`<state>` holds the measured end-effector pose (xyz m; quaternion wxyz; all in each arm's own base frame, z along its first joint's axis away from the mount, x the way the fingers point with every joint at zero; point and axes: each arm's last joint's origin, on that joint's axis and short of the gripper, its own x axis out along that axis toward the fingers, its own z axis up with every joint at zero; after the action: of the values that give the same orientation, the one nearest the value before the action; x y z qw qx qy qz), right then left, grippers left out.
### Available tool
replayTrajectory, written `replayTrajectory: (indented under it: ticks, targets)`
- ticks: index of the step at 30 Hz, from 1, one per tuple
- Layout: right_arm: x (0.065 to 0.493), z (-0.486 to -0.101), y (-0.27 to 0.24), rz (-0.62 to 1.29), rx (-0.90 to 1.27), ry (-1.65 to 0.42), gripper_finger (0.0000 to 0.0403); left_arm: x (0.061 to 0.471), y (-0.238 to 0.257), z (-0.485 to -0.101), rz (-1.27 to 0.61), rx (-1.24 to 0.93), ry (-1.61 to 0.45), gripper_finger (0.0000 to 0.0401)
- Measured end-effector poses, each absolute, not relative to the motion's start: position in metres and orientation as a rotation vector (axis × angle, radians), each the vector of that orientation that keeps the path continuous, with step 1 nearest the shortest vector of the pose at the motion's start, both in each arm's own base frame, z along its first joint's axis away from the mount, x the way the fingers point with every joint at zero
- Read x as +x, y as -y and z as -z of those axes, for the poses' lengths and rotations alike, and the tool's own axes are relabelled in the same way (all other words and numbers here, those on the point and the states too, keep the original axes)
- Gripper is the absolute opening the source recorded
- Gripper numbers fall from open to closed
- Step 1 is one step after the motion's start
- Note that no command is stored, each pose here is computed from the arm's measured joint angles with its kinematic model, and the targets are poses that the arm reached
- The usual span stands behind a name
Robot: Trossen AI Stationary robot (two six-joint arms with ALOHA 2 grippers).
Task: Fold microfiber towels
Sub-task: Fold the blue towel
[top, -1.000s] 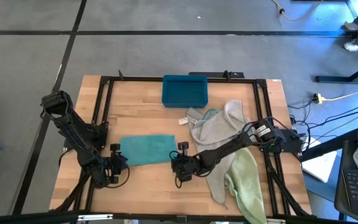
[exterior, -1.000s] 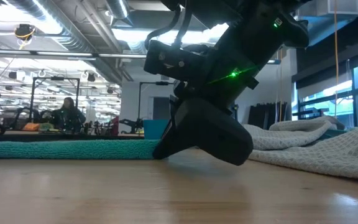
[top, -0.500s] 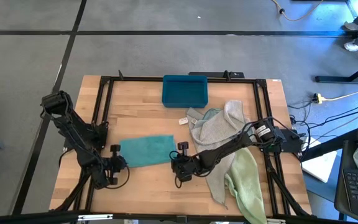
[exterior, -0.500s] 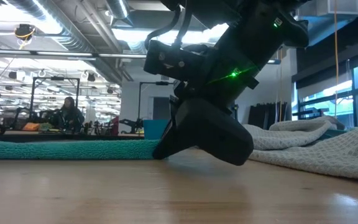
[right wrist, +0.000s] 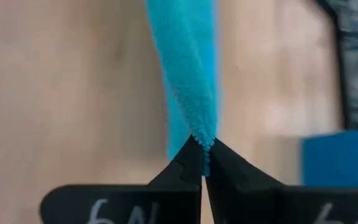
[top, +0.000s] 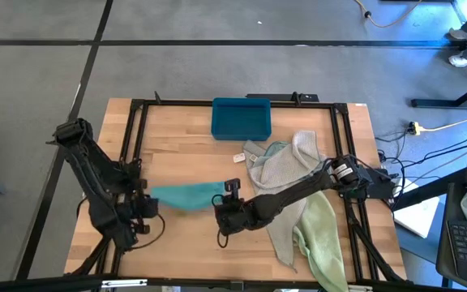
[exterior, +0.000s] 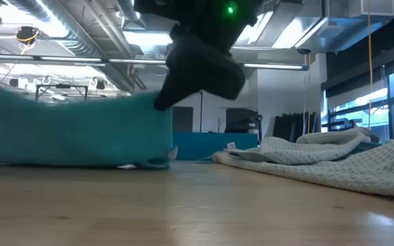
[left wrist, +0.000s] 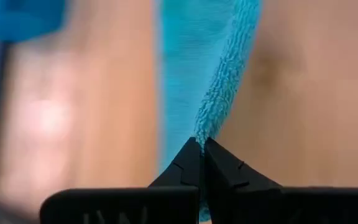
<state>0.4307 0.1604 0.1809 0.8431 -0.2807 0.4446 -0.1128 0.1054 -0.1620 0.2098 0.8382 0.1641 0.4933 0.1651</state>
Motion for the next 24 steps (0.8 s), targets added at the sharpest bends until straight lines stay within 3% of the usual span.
replayTrajectory:
  ticks: [6,17,20,23,24]
  targets:
    - [0.426,-0.196,-0.161,0.302,-0.567,-0.991,0.0008,0.094,0.155,-0.23,-0.499,0.349,-1.016,0.0]
    - [0.422,-0.218,-0.185,0.404,-0.641,-0.869,0.0007,0.088,0.155,-0.231,-0.518,0.33,-1.018,0.0]
    - [0.423,-0.221,-0.188,0.307,-0.616,-0.889,0.0008,0.088,0.155,-0.232,-0.518,0.335,-1.008,0.0]
    - [0.418,-0.221,-0.183,0.452,-0.588,-0.876,0.0008,0.089,0.155,-0.232,-0.515,0.338,-0.98,0.0]
    - [0.42,-0.221,-0.182,0.413,-0.553,-0.891,0.0008,0.089,0.155,-0.232,-0.517,0.339,-0.981,0.0]
